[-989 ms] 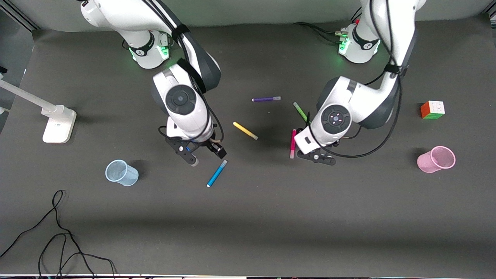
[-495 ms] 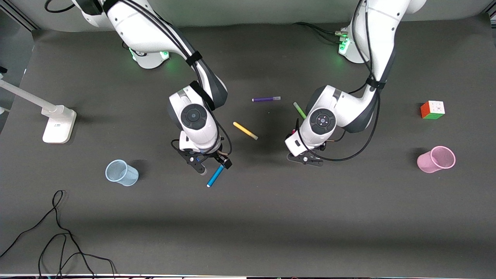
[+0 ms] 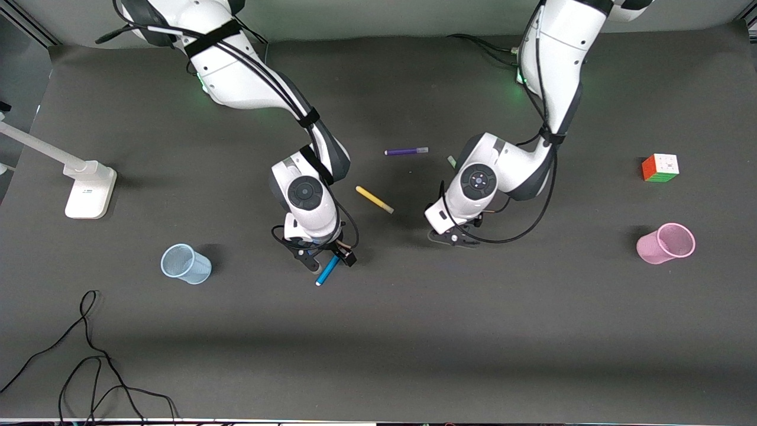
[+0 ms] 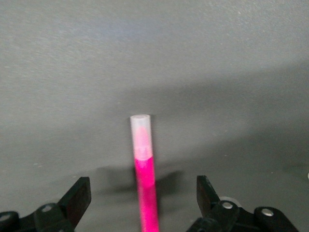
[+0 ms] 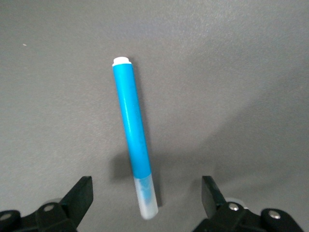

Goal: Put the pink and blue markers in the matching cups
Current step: 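Grasp the blue marker with the right gripper while the left gripper grasps pink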

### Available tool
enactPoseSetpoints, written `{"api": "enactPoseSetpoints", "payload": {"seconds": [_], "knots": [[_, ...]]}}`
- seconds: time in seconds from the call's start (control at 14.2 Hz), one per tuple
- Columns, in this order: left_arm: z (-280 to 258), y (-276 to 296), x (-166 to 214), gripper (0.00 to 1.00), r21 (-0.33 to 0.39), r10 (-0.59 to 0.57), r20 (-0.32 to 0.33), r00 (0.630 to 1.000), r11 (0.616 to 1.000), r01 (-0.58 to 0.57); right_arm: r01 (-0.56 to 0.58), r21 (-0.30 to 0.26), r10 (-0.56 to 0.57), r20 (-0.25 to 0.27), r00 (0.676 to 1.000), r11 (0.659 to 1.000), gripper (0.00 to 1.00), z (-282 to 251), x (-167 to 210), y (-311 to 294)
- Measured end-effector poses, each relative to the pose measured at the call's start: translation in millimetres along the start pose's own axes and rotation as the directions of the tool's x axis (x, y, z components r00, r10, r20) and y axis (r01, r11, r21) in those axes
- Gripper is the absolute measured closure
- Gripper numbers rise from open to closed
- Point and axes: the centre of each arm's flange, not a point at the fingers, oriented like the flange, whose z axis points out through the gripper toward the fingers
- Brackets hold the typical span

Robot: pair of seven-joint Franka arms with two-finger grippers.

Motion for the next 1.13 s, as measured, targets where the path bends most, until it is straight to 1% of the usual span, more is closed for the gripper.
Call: {"api": "enactPoseSetpoints", "payload": {"seconds": [0.28, 0.42, 0.49, 0.57, 0.71, 0.78, 0.85, 0.92, 0.99, 1.06, 1.13], "knots": [[7.6, -2.1, -1.0, 0.04, -0.001, -0.007, -0.009, 1.0, 1.0, 0.007, -0.001, -0.003, 0.001, 0.0, 1.0, 1.0, 0.03, 5.3, -0.6, 0.9], [11.1, -4.2, -3.2, 0.12, 0.0, -0.01, -0.011, 1.0, 1.0, 0.01, -0.001, -0.002, 0.001, -0.001, 1.0, 1.0, 0.24, 4.9, -0.5, 0.5], [12.8, -5.4, -4.4, 0.14, 0.002, -0.011, -0.007, 1.0, 1.0, 0.011, -0.001, -0.002, 0.001, -0.001, 1.0, 1.0, 0.24, 4.9, -0.4, 0.5], [13.6, -6.3, -4.9, 0.26, 0.003, -0.012, -0.006, 1.0, 1.0, 0.012, -0.001, -0.002, 0.001, -0.001, 1.0, 1.0, 0.29, 4.8, -0.3, 0.5], [11.1, -8.4, -3.4, 0.47, 0.003, -0.016, -0.01, 1.0, 1.0, 0.016, -0.004, 0.002, 0.004, -0.002, 1.0, 1.0, 0.5, 3.0, 1.6, -0.1], [9.7, -7.6, -3.1, 0.6, 0.002, -0.015, -0.012, 1.0, 1.0, 0.015, -0.005, 0.002, 0.005, -0.002, 1.0, 1.0, 0.63, 2.6, 2.3, -0.1], [8.8, -7.1, -3.0, 0.69, 0.001, -0.014, -0.014, 1.0, 1.0, 0.014, -0.005, 0.002, 0.005, -0.002, 1.0, 1.0, 0.63, 2.6, 2.3, -0.2], [7.0, -6.8, -2.5, 0.81, -0.001, -0.016, -0.016, 1.0, 1.0, 0.016, -0.005, 0.002, 0.005, -0.002, 1.0, 1.0, 0.67, 2.4, 2.4, -0.2], [5.7, -7.6, -2.2, 0.82, -0.002, -0.017, -0.017, 1.0, 1.0, 0.017, -0.005, 0.007, 0.005, -0.003, 1.0, 1.0, 0.78, 0.9, 2.8, -1.1], [5.6, -10.0, -1.3, 0.82, -0.001, -0.021, -0.017, 1.0, 1.0, 0.021, -0.005, 0.015, 0.005, -0.005, 1.0, 1.0, 0.82, -2.1, 3.2, -3.0], [3.0, -13.5, 0.5, 0.82, 0.0, -0.028, -0.018, 0.999, 1.0, 0.027, -0.005, 0.013, 0.005, -0.004, 1.0, 1.0, 0.82, -1.0, 3.1, -2.4]]}}
